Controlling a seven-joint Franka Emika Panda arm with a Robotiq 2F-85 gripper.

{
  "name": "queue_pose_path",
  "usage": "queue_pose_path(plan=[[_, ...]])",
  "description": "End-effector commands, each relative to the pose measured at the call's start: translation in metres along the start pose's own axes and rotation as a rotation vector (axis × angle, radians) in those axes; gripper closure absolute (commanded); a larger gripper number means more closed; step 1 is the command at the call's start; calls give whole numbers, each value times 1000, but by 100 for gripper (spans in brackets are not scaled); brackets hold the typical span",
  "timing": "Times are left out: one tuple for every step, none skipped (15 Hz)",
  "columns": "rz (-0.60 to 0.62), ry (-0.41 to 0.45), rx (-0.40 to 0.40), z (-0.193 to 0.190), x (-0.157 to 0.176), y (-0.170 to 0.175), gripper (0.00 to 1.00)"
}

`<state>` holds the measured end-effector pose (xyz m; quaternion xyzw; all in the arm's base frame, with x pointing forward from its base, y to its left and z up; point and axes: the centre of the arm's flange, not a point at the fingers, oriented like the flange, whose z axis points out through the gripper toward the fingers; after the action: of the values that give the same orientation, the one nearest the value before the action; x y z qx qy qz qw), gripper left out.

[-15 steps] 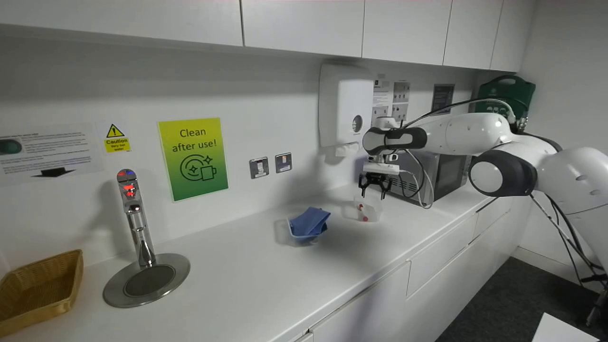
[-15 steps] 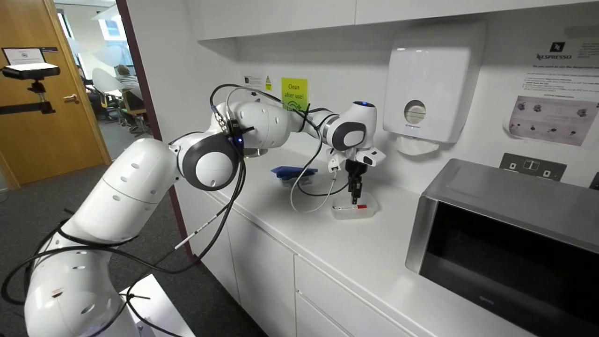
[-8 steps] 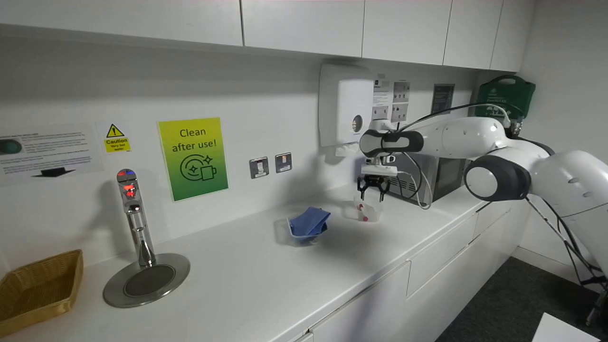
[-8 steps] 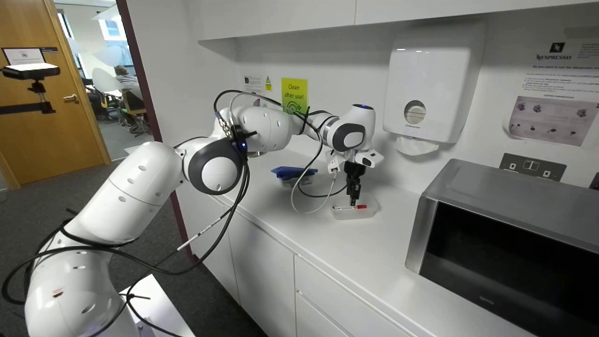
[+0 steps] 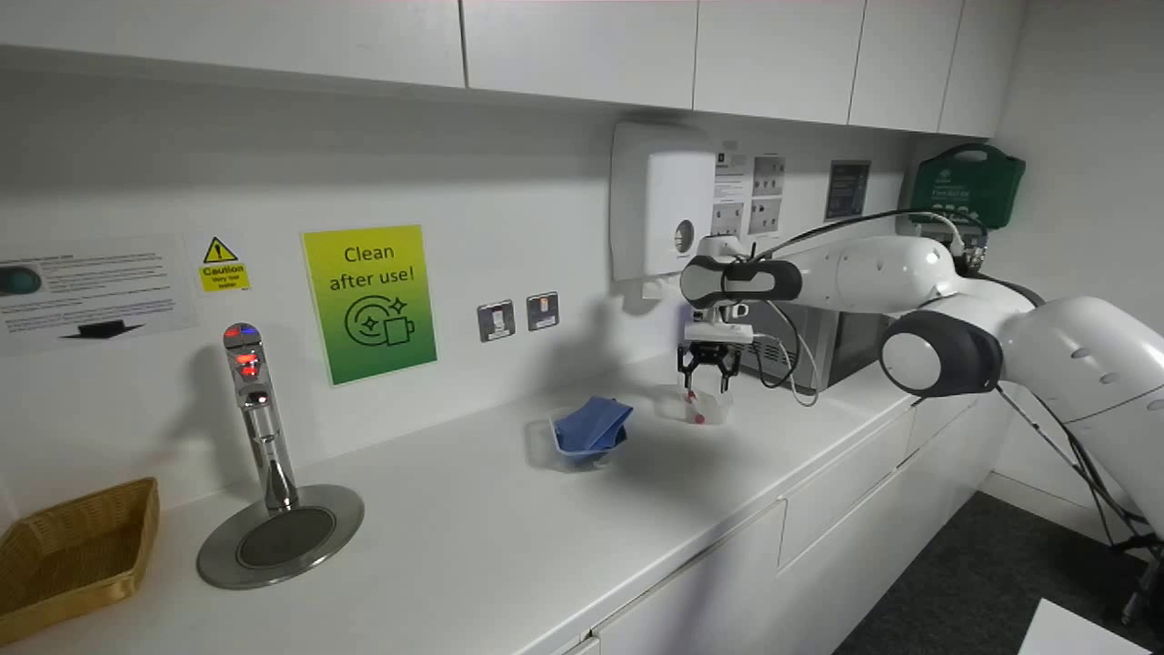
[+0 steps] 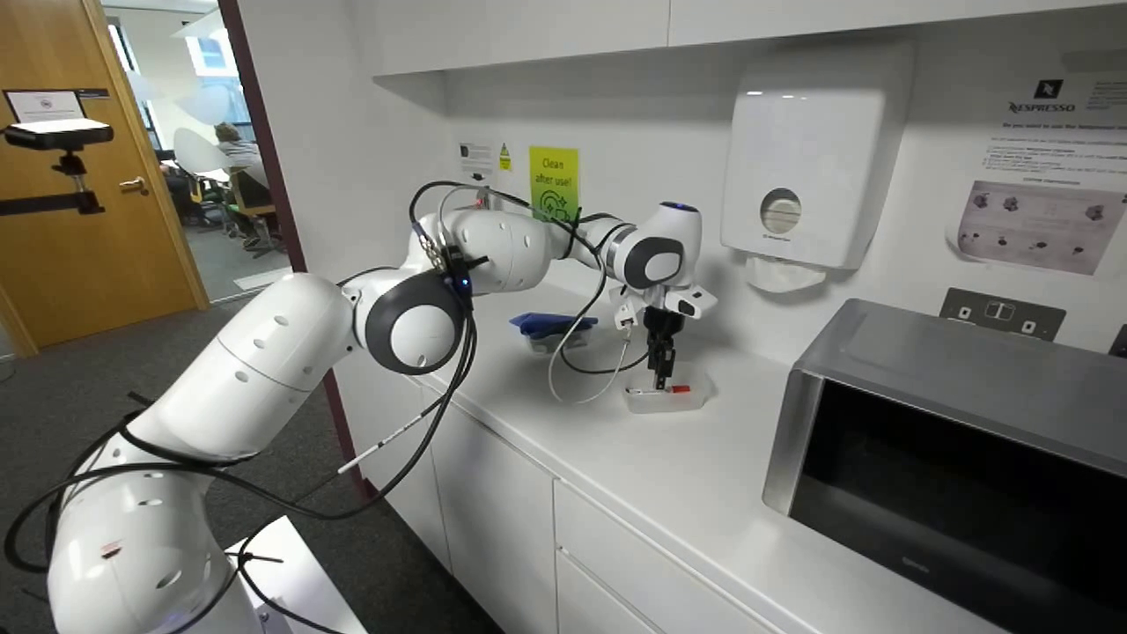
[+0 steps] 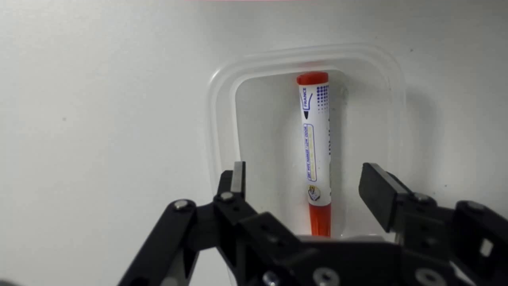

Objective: Remove the marker from the container

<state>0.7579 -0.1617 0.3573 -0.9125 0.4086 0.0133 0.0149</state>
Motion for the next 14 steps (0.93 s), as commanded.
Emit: queue_pose_path(plan=[[-8,-6,-24,-11,15,-12,22],[-8,-7,-25,-10,15,-13,22],[-8,-11,-27,-8,16,-13,22],[-8,-14,-29,-6,17,-13,22],[-8,-17,-32,-5,17,-13,22],[-7,-20,-35,-3,18,-13,22],[-8,-22,-36,-2,19,-13,22],[-6,-25,-38,0,20,-12,23],[-5,-26,-38,2,22,-12,23],[-4,-26,-39,3,23,-11,23],[-4,-27,-40,5,24,-11,23],[-2,-28,-41,6,25,-11,23],[-2,-29,-41,8,26,-10,23],[-2,-29,-42,9,26,-10,23]])
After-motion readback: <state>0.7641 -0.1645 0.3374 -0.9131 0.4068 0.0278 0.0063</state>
